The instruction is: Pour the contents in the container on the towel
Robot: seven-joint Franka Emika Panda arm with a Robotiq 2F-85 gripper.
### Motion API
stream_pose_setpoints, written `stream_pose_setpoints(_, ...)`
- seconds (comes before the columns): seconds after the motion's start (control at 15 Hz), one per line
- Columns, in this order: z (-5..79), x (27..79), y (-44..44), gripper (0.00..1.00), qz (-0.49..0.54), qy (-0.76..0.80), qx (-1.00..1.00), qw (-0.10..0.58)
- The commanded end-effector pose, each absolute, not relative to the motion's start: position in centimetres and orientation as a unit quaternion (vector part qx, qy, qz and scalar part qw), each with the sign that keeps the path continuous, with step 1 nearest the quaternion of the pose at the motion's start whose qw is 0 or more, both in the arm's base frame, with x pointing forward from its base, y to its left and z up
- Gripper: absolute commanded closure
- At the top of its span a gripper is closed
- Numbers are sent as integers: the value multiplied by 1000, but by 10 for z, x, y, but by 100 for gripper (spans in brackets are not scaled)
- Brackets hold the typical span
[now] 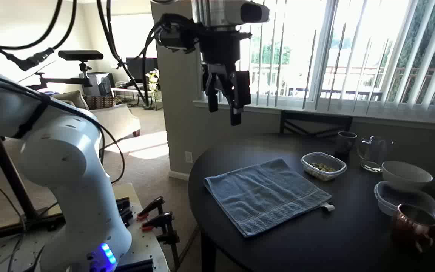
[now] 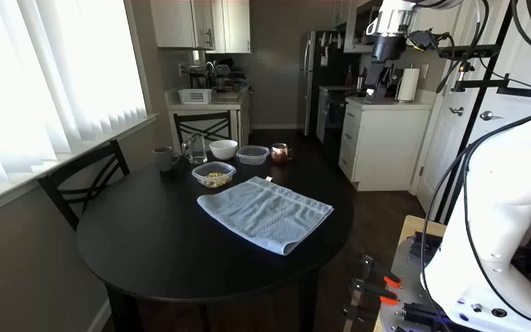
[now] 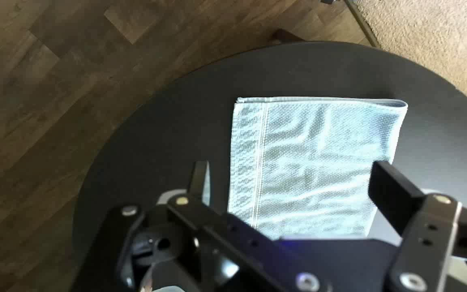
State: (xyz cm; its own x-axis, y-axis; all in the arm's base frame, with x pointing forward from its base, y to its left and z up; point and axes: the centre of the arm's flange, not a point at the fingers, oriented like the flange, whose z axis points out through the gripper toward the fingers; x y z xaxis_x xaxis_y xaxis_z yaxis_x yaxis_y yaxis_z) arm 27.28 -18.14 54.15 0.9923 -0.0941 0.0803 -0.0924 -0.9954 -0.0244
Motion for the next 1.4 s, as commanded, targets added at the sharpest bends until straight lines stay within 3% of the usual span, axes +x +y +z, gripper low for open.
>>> stream_pose_setpoints(0.0,541,273,-181,0,-41,47,-998,10)
stream_pose_setpoints(0.93,541,276,-176,0,-41,41,-998,16)
stream_pose_setpoints(1.13,532,299,-108,0,-64,68,-988,122)
stream_pose_setpoints(1.33,514,341,-46,0,-83,142,-969,183)
